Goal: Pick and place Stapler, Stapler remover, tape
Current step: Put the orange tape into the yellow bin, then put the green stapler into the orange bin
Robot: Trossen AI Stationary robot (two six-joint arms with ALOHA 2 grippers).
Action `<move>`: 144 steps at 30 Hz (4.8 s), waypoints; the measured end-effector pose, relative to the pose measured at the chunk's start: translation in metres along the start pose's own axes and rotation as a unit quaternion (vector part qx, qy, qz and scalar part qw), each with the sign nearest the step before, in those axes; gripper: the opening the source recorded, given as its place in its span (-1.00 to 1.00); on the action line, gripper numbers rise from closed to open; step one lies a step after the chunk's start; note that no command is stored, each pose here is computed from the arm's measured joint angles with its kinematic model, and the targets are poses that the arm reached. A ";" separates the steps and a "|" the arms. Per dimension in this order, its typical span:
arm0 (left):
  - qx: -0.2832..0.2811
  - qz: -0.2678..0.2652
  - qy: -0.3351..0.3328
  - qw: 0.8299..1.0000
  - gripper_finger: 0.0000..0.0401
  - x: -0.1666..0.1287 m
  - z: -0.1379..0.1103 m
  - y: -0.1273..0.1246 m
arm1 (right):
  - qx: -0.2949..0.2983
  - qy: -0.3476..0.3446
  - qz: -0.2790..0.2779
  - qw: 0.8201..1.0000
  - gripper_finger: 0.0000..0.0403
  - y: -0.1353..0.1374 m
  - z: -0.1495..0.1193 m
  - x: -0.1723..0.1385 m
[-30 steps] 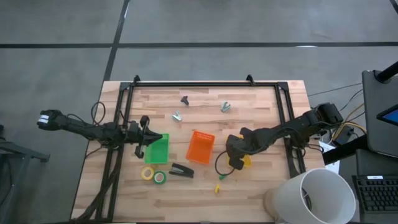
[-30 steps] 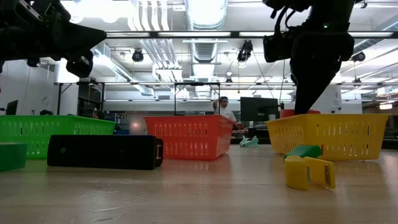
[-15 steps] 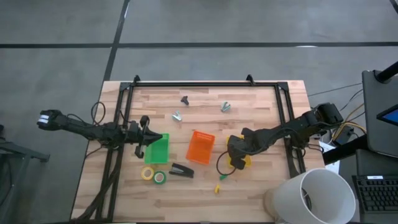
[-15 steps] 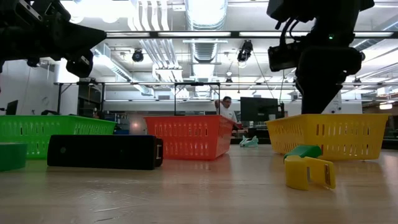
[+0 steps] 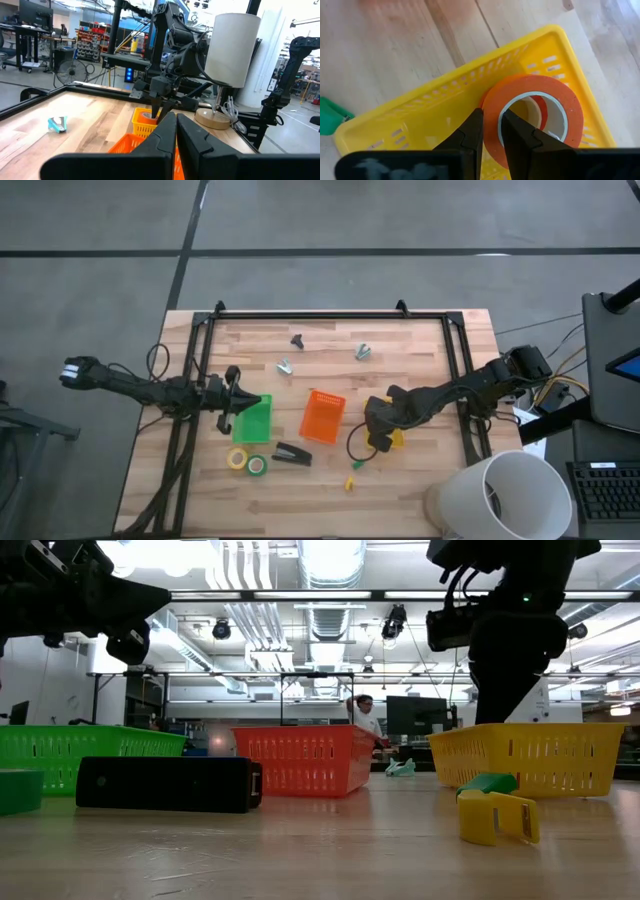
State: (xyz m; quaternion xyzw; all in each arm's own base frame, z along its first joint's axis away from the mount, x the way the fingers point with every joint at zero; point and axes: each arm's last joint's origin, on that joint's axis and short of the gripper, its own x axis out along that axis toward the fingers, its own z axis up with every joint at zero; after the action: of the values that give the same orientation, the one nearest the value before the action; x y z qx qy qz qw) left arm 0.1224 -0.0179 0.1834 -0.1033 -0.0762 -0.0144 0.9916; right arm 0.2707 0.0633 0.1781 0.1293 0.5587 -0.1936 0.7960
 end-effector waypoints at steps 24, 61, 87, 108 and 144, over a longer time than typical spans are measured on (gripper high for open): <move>0.000 0.000 0.000 1.000 -0.92 0.000 0.000 0.000 | 0.012 -0.032 0.015 0.999 -0.26 0.006 0.014 -0.018; 0.000 0.000 0.000 1.000 -0.92 0.000 0.000 0.000 | -0.052 -0.130 0.097 0.985 -0.77 0.040 0.033 -0.049; 0.000 0.000 0.000 1.000 -0.92 0.000 0.000 0.000 | -0.129 -0.140 0.131 0.973 -0.96 0.066 0.013 -0.056; 0.000 0.000 0.000 1.000 -0.92 0.000 0.000 0.000 | -0.253 -0.093 0.151 0.951 -0.09 0.115 -0.002 -0.009; 0.000 0.000 0.000 1.000 -0.92 0.000 0.000 0.000 | -0.337 -0.081 0.139 0.928 0.02 0.106 -0.016 0.028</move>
State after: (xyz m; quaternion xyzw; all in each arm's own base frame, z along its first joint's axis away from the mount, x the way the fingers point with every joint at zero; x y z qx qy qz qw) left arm 0.1224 -0.0179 0.1835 -0.1034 -0.0765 -0.0144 0.9916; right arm 0.3136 0.1603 0.1449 -0.0861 0.5010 0.1084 0.8543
